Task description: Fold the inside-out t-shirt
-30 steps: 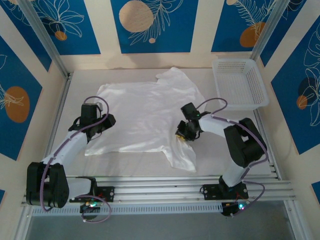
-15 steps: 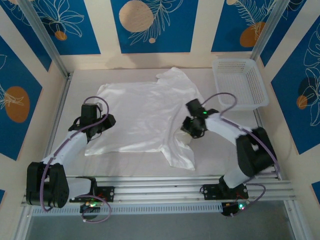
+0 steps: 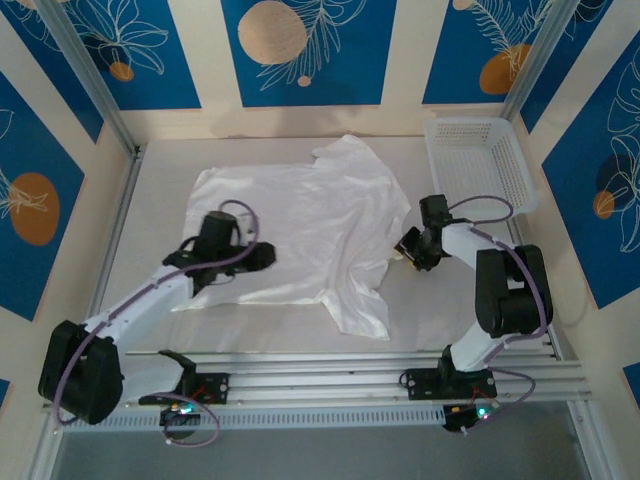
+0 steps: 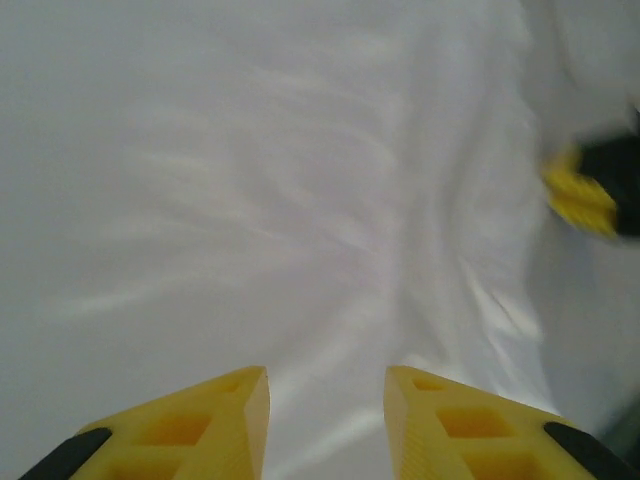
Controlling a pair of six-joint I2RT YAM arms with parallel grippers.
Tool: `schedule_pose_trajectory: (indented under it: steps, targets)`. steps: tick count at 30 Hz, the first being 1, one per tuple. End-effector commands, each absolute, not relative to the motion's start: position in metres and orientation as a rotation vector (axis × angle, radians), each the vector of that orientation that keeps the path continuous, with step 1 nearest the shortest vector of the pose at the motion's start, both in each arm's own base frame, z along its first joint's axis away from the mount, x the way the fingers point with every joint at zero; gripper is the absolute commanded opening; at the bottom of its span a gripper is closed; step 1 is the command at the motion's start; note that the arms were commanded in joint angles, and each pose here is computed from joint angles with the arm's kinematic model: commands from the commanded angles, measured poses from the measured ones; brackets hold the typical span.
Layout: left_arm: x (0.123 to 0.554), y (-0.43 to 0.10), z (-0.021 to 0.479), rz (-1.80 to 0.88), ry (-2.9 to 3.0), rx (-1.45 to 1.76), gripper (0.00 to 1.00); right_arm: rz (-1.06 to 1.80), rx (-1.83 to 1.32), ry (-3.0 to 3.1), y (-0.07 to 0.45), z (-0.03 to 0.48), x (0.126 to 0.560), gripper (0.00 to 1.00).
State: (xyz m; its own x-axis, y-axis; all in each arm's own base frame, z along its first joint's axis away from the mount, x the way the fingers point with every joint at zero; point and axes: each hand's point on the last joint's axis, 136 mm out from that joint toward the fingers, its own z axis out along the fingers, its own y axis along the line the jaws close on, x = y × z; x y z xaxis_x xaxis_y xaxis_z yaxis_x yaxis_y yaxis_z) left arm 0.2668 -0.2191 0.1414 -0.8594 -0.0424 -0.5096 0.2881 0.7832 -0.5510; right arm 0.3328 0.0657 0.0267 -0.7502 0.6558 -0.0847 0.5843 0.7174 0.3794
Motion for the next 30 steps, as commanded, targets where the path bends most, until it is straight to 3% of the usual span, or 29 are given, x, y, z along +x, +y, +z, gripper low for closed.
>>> schedule_pose_trajectory:
  steps: [1, 3, 7, 9, 16, 22, 24, 25, 29, 30]
  targets:
    - [0.234, -0.269, 0.152, -0.897, 2.459, 0.459, 0.38, 0.572, 0.934, 2.697, 0.075, 0.032, 0.346, 0.39]
    - [0.210, -0.300, 0.153, -0.905, 2.439, 0.647, 0.40, 0.576, 0.934, 2.706, 0.077, 0.029, 0.347, 0.34]
    - [0.172, -0.356, 0.141, -0.835, 2.396, 1.029, 0.45, 0.574, 0.928, 2.710, 0.076, 0.031, 0.348, 0.06]
    - [0.153, -0.382, 0.130, -0.765, 2.356, 1.216, 0.48, 0.573, 0.913, 2.704, 0.076, 0.036, 0.349, 0.00]
    - [0.123, -0.449, 0.079, -0.476, 2.243, 1.577, 0.73, 0.557, 0.917, 2.671, 0.068, 0.057, 0.347, 0.00]
    - [0.136, -0.463, 0.041, -0.220, 2.214, 1.613, 0.76, 0.576, 0.935, 2.672, 0.064, 0.059, 0.346, 0.00]
    - [0.136, -0.461, 0.028, -0.179, 2.233, 1.641, 0.69, 0.582, 0.949, 2.667, 0.062, 0.058, 0.346, 0.00]
    - [0.136, -0.459, 0.022, -0.151, 2.241, 1.654, 0.61, 0.587, 0.959, 2.664, 0.060, 0.059, 0.346, 0.00]
    - [0.136, -0.453, 0.017, -0.136, 2.250, 1.645, 0.01, 0.594, 0.980, 2.645, 0.054, 0.064, 0.349, 0.00]
    - [0.135, -0.453, 0.022, -0.154, 2.243, 1.634, 0.00, 0.590, 0.979, 2.642, 0.052, 0.066, 0.350, 0.00]
